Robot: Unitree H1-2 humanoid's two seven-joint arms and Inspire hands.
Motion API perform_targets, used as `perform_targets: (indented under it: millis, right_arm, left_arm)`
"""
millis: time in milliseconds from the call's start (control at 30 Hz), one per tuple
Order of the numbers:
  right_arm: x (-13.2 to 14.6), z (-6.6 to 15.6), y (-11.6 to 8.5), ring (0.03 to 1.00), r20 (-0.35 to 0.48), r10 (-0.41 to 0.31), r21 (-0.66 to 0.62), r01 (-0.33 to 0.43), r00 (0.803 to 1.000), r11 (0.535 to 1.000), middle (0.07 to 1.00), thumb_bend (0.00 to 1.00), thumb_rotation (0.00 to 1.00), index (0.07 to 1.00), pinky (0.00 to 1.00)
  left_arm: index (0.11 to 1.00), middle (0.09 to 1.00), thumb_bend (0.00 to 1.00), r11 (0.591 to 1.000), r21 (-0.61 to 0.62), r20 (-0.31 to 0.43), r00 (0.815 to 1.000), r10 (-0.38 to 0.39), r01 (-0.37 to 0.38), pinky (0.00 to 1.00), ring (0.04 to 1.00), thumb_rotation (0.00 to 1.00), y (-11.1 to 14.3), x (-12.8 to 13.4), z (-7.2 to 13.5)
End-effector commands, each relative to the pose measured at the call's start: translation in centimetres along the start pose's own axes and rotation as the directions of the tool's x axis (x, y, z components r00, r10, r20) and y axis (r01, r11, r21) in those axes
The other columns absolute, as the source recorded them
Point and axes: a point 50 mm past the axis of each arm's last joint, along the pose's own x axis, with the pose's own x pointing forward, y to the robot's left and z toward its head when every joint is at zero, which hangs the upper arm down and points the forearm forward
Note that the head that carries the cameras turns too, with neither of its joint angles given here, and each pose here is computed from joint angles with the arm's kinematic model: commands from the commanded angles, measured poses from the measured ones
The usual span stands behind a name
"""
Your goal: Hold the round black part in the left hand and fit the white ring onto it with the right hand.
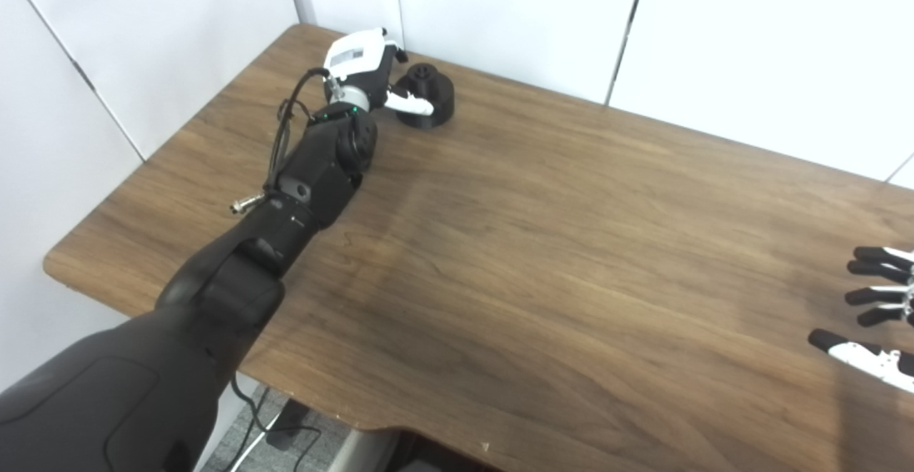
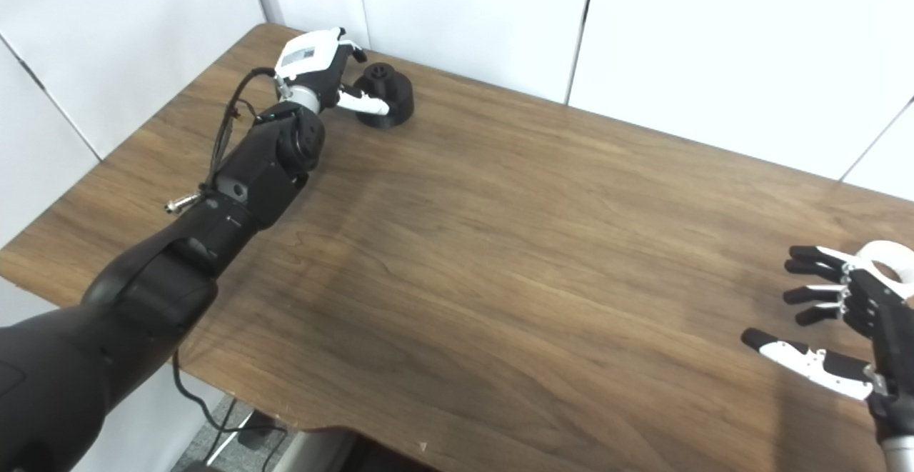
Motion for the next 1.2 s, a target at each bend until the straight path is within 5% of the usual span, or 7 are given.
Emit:
perform_targets:
  millis: [0, 967, 1167]
  right_arm:
    - [0.5, 1.3, -1.4, 0.58, 0.06, -0.03, -0.028, 0.031, 0.998, 0.999, 0.705, 0.72, 0.05, 0.713, 0.46]
    - [-0.5, 1.4, -1.8, 0.586, 0.051, -0.047, -0.034, 0.049, 0.998, 0.998, 0.716, 0.71, 0.05, 0.712, 0.47]
    - [-0.7, 1.5, -2.0, 0.593, 0.036, -0.051, -0.036, 0.053, 0.998, 0.998, 0.721, 0.71, 0.03, 0.712, 0.47]
  left_arm:
    - [0.774, 1.0, 1.0, 0.996, -0.008, 0.052, 0.994, 0.093, -0.093, 1.0, 1.0, 0.46, 3.2, 1.3, 1.9]
    - [0.733, 0.96, 1.0, 1.0, 0.015, 0.054, 0.999, -0.008, 0.007, 1.0, 1.0, 0.45, 0.1, 1.0, 1.7]
    - [0.684, 0.929, 0.98, 1.0, 0.016, 0.024, 0.999, -0.02, 0.02, 1.0, 1.0, 0.33, -0.5, 1.0, 1.3]
